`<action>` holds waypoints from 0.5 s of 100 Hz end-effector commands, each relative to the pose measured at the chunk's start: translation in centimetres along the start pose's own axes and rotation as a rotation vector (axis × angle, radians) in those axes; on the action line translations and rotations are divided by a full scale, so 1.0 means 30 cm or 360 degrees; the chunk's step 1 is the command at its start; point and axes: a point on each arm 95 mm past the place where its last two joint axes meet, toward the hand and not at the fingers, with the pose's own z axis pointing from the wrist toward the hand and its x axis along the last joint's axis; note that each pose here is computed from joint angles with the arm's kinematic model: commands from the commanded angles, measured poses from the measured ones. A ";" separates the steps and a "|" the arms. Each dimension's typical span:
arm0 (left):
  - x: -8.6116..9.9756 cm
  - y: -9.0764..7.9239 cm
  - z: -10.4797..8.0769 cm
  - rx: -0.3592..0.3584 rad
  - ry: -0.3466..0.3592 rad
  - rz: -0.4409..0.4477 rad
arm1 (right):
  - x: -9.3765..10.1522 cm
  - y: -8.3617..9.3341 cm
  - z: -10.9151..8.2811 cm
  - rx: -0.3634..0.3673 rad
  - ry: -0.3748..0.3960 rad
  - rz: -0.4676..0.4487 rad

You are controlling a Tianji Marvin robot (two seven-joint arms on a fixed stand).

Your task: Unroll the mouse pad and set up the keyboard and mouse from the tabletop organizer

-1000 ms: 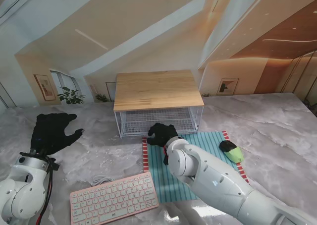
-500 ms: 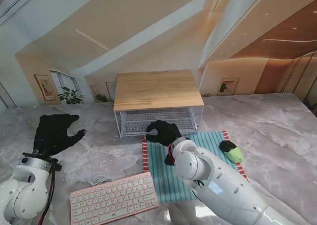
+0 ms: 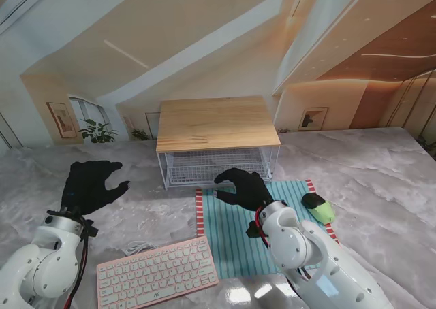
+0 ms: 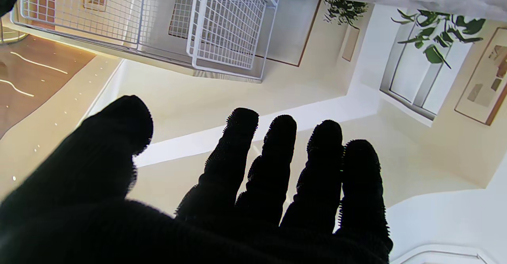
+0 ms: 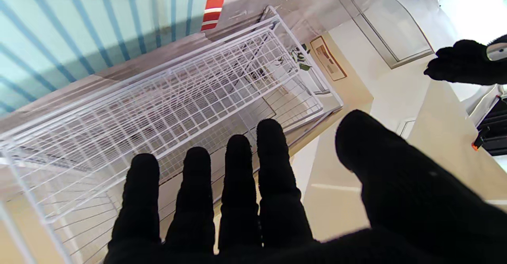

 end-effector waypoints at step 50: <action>0.073 0.116 0.009 -0.0156 0.0054 -0.0163 | -0.064 0.002 -0.107 0.0009 -0.0017 -0.0120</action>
